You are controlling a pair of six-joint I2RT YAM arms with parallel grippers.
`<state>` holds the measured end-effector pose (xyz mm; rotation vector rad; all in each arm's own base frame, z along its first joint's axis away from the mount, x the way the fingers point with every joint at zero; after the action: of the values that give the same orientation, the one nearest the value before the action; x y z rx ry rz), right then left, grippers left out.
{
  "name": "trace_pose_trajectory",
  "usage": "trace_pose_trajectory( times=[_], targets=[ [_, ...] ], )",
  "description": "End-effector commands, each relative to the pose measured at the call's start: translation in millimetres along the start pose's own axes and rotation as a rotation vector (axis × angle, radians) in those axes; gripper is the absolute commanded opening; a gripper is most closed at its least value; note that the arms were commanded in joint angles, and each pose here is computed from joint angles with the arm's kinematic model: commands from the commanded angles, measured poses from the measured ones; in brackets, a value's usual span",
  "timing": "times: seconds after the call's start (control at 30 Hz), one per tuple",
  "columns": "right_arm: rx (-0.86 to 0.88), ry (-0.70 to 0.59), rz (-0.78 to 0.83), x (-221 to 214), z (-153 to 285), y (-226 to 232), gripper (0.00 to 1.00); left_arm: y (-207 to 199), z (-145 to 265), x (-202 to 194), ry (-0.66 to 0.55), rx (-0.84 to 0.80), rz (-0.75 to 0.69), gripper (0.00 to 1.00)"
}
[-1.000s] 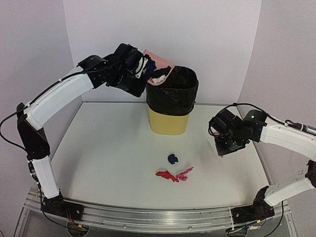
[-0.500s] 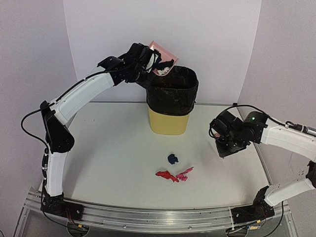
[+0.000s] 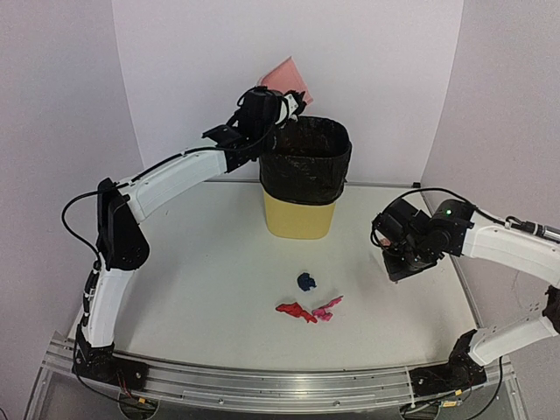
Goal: Sweep away the paper scraps from the table
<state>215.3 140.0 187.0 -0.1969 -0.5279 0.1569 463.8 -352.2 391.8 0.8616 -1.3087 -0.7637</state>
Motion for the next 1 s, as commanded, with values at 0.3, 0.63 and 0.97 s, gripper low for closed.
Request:
trace_pose_trajectory(
  times=[0.3,0.63,0.97],
  targets=[
    [0.017,-0.015,-0.035,2.0,6.2,-3.0,0.0,56.4,27.8,28.6,-0.094,0.232,-0.105,0.0],
    [0.028,-0.043,-0.047,7.6,13.8,-5.3,0.0,116.4,94.6,38.8,-0.257,-0.118,0.316,0.0],
    [0.055,-0.015,-0.026,11.7,12.1,4.5,0.0,72.0,206.7,-35.8,-0.202,-0.88,0.718,0.0]
  ],
)
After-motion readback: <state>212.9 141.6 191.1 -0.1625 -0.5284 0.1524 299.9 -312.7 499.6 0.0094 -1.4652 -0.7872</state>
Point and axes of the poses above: each gripper's point midway between its finger pads, its own z axis back along the fingers, its own y axis along the line the jaws close on, x = y × z, the point moved 4 cm from there along z, back along the fingers, and after that the axes turned 4 degrees about -z, right-handed, at the moved point
